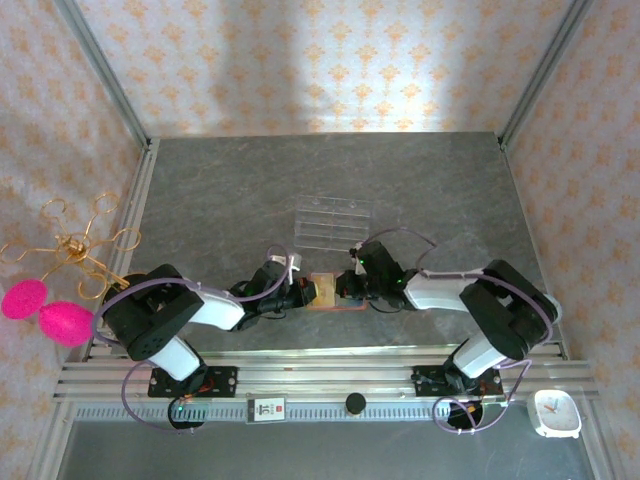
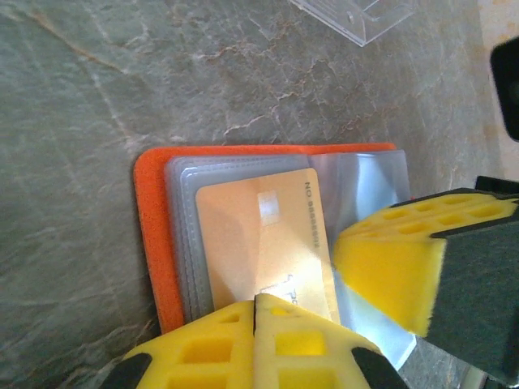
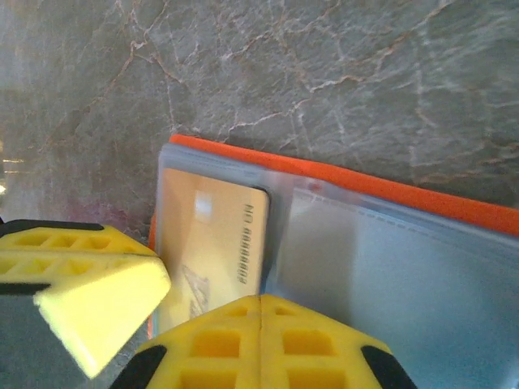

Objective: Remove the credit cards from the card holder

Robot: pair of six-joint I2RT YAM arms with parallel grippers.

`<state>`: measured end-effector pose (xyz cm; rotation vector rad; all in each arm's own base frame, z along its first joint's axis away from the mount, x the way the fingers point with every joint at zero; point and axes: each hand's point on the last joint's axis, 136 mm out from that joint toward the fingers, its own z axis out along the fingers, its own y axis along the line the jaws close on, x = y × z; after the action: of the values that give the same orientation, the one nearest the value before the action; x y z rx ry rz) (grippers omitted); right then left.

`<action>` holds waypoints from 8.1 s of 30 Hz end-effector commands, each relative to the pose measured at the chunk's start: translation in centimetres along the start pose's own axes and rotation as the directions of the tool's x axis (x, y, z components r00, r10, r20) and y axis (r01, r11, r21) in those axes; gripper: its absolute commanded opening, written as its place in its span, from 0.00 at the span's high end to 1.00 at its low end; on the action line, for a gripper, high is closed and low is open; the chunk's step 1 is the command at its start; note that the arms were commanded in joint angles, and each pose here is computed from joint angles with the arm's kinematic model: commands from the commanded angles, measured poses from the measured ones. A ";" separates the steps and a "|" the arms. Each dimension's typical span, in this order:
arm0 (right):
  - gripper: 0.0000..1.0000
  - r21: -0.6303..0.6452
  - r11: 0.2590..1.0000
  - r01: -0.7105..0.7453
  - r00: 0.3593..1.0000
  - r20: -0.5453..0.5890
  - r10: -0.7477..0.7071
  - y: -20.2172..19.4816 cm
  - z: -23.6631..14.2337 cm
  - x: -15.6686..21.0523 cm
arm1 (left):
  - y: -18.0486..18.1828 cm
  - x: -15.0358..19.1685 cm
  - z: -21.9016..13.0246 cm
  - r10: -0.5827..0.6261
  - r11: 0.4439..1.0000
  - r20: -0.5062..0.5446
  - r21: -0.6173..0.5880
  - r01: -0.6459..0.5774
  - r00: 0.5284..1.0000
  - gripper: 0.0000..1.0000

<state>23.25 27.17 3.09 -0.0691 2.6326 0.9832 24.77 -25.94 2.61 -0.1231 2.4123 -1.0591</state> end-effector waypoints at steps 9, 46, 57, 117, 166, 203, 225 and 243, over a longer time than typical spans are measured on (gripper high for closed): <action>0.84 -0.027 1.000 0.017 1.000 -0.007 -0.017 1.0 -1.7 -0.3 | 2.3 1.9 -0.6 -0.040 0.998 -0.067 -0.056 0.037 0.997 1.00; 0.87 0.048 0.998 0.036 0.996 -0.087 -0.032 0.3 1.6 0.6 | 2.6 1.8 -0.4 -0.005 0.994 -0.055 -0.105 -0.001 0.998 1.00; 0.94 -0.028 0.999 0.018 0.999 -0.048 -0.020 1.3 0.6 0.5 | 2.8 2.1 -0.4 -0.019 0.995 -0.063 -0.099 0.013 0.998 1.00; 1.00 0.117 0.988 0.103 0.989 -0.114 -0.089 -1.1 -1.5 0.7 | 2.8 3.0 0.1 -0.061 0.996 -0.099 -0.075 0.054 0.993 1.00; 1.00 0.079 0.997 -0.004 0.998 -0.065 0.009 -2.2 -2.6 1.1 | 2.2 3.0 -0.4 -0.064 0.997 -0.089 -0.040 0.060 0.994 1.00; 1.00 -0.245 0.933 0.265 0.960 0.161 -0.231 8.1 -10.0 -5.3 | -8.4 -4.2 -10.4 0.030 0.901 0.279 0.408 -0.147 0.960 0.62; 1.00 -0.569 0.720 0.397 0.918 0.251 -0.307 15.3 -14.6 -2.9 | -12.2 -5.1 -14.6 0.038 0.776 0.388 0.570 -0.272 0.921 0.55; 1.00 -0.576 0.712 0.402 0.916 0.253 -0.312 15.9 -14.4 -2.6 | -14.8 -4.7 -15.8 0.008 0.651 0.348 0.710 -0.269 0.937 0.77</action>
<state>19.34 29.66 23.21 -0.6027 2.0007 1.5727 20.38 -24.63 21.55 0.1145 1.6208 -1.6672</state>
